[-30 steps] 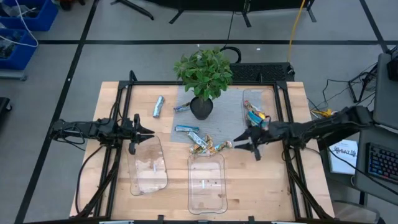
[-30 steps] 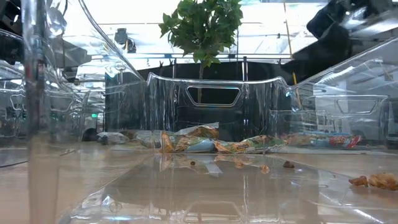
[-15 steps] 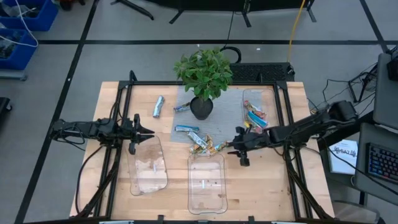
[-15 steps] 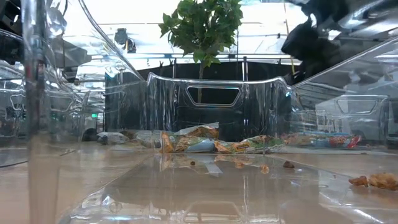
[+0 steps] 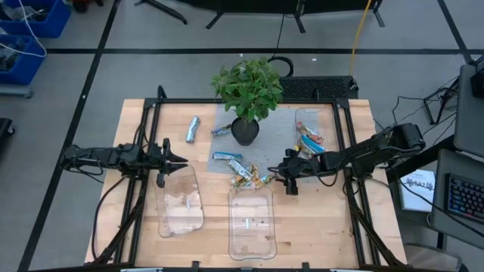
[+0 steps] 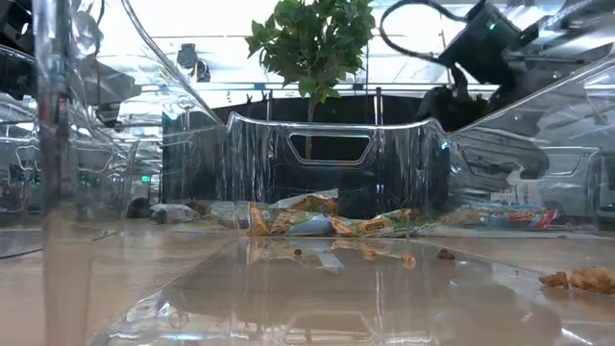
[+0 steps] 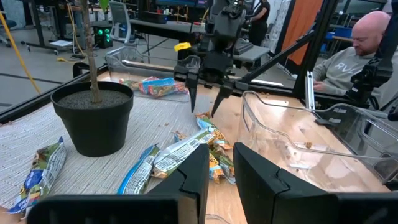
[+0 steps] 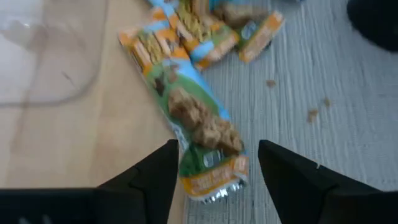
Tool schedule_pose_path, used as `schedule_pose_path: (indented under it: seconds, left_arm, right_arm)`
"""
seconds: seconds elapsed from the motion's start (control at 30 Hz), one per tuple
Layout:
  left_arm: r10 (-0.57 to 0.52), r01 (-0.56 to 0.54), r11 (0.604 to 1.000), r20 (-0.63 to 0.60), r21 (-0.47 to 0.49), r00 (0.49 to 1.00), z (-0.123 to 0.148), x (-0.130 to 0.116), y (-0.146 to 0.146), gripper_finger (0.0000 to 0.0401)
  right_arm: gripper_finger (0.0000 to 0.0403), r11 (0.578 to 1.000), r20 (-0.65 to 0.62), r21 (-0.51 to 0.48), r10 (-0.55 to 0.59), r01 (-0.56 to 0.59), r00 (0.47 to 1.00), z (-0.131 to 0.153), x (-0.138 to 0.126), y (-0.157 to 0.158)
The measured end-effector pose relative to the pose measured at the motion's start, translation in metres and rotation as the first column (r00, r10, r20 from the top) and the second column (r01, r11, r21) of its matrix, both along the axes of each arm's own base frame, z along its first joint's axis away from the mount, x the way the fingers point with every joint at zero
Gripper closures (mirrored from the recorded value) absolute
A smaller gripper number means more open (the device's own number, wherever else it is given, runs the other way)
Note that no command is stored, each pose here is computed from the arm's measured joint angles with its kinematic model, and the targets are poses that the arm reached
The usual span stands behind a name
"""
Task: Pick and place Granola Bars by type
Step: Put the right yellow granola bar into the middle transparent bin
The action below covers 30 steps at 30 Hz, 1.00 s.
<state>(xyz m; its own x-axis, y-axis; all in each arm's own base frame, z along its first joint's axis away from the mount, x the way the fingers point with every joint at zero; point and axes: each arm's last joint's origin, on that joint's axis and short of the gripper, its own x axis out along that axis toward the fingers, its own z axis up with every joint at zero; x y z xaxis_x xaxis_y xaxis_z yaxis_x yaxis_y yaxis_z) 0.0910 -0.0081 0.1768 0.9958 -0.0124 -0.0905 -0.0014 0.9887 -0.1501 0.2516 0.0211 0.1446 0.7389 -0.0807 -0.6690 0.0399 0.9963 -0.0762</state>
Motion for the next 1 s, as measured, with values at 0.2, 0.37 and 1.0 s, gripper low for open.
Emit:
schedule_pose_path:
  seconds: [0.2,0.37,1.0]
  left_arm:
    - [0.000,0.000,1.000,0.000,0.000,1.000,0.000,0.000,0.000,0.0324]
    - [0.000,0.000,1.000,0.000,0.000,1.000,0.000,0.000,0.000,0.0325]
    - [0.000,0.000,1.000,0.000,0.000,1.000,0.000,0.000,0.000,0.0324]
  right_arm:
    - [0.0191,0.998,0.006,0.066,0.014,-0.014,1.000,-0.010,0.007,0.002]
    - [0.0198,0.996,-0.015,0.085,-0.010,0.011,1.000,-0.018,0.009,0.002]
    - [0.0396,0.993,-0.012,0.098,-0.060,0.061,0.998,-0.018,0.009,0.001]
